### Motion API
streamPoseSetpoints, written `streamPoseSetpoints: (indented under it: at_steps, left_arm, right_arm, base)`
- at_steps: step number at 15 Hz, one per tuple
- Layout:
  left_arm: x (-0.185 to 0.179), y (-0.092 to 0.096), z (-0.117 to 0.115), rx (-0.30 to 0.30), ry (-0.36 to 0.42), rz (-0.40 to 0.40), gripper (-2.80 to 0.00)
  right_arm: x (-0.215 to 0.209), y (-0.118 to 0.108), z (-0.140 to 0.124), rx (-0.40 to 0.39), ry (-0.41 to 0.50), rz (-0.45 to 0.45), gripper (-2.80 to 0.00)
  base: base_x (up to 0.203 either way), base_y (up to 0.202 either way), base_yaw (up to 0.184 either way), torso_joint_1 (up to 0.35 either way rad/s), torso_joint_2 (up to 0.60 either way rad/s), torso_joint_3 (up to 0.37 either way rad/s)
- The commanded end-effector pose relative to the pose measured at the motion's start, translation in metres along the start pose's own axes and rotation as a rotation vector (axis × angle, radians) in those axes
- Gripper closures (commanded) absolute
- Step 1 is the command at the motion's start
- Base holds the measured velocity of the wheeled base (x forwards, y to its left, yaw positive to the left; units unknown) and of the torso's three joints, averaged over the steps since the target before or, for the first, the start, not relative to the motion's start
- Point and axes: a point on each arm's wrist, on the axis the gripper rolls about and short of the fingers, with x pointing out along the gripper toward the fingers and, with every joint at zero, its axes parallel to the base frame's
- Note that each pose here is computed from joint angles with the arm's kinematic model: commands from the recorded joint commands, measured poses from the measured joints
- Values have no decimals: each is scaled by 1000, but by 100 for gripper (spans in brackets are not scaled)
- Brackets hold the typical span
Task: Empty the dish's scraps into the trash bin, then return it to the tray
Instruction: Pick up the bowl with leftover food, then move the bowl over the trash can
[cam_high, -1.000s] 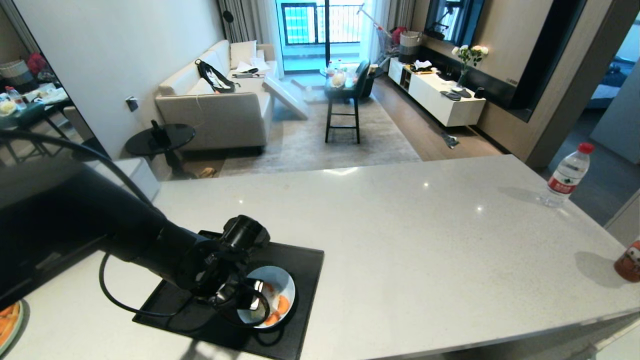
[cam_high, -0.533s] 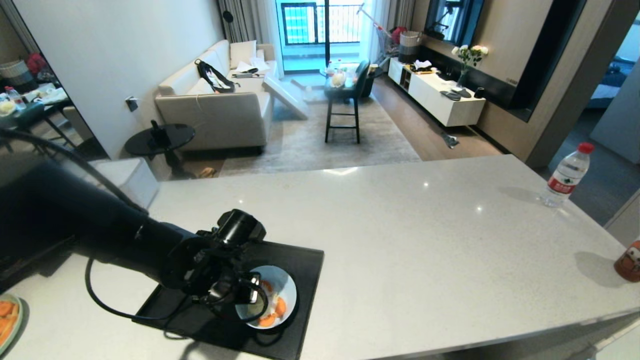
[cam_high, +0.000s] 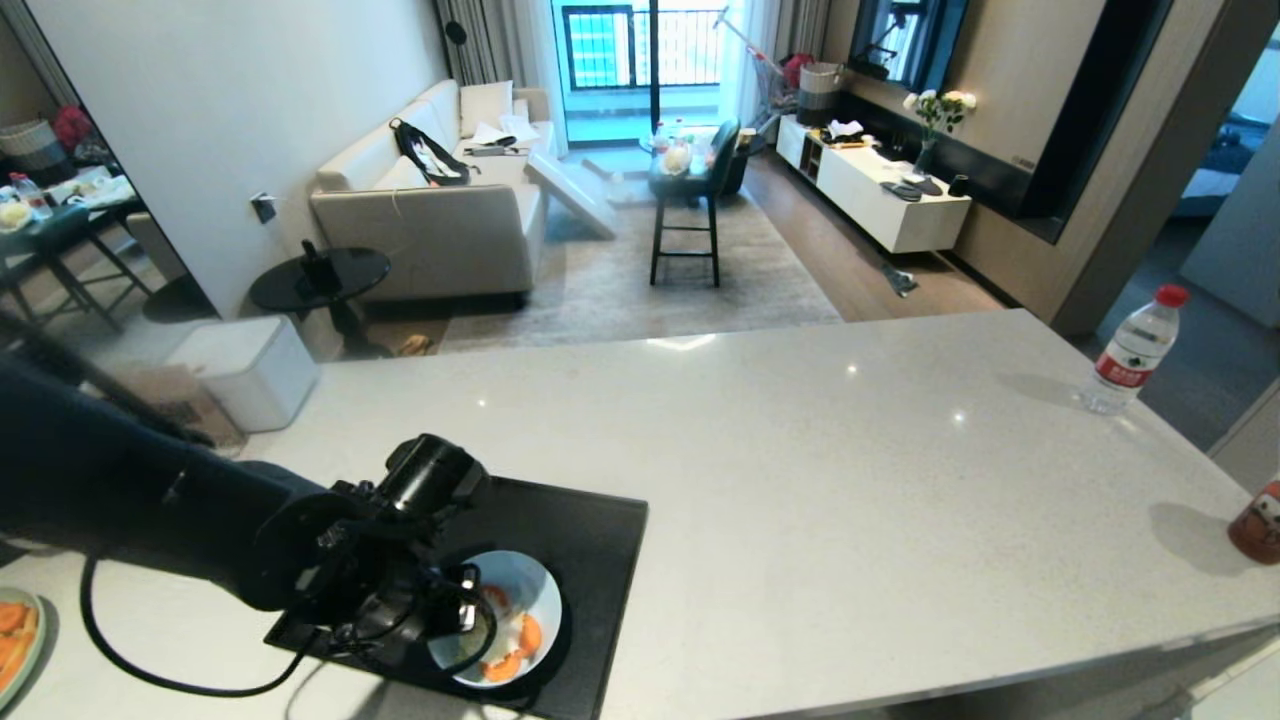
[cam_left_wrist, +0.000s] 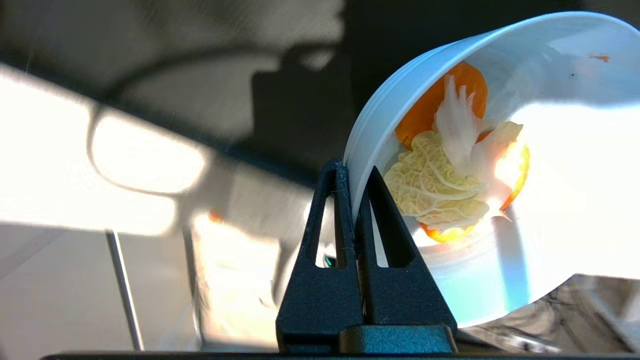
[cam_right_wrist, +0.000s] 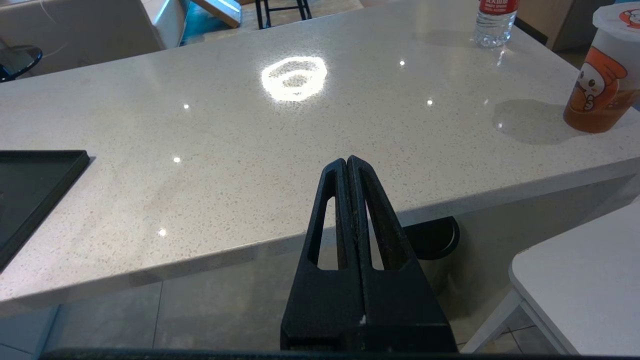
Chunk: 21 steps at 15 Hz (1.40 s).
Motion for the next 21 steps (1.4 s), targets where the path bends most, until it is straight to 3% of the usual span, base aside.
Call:
streamPoseSetpoints:
  at_steps: [1, 8, 11, 14, 18, 21]
  left_arm:
    - [-9, 12, 0, -74, 13, 22, 0]
    - [-32, 70, 16, -250, 4, 67, 0]
    - [-47, 86, 5, -248, -14, 71, 0]
    - [-61, 101, -24, -229, -22, 73, 0]
    - [-66, 116, -67, -203, 16, 92, 0]
    - [-65, 121, -81, -199, 36, 101, 0]
  right_arm:
    - [0, 0, 0, 1, -1, 0, 0]
    - [0, 0, 0, 1, -1, 0, 0]
    - [0, 0, 0, 1, -1, 0, 0]
    - [0, 0, 0, 1, -1, 0, 0]
    - [0, 0, 0, 1, -1, 0, 0]
    - [0, 0, 0, 1, -1, 0, 0]
  base:
    - [0, 0, 0, 0, 0, 0]
    - [0, 0, 0, 0, 0, 0]
    - [0, 0, 0, 0, 0, 0]
    - [0, 0, 0, 0, 0, 0]
    - [0, 0, 0, 0, 0, 0]
    - [0, 0, 0, 0, 0, 0]
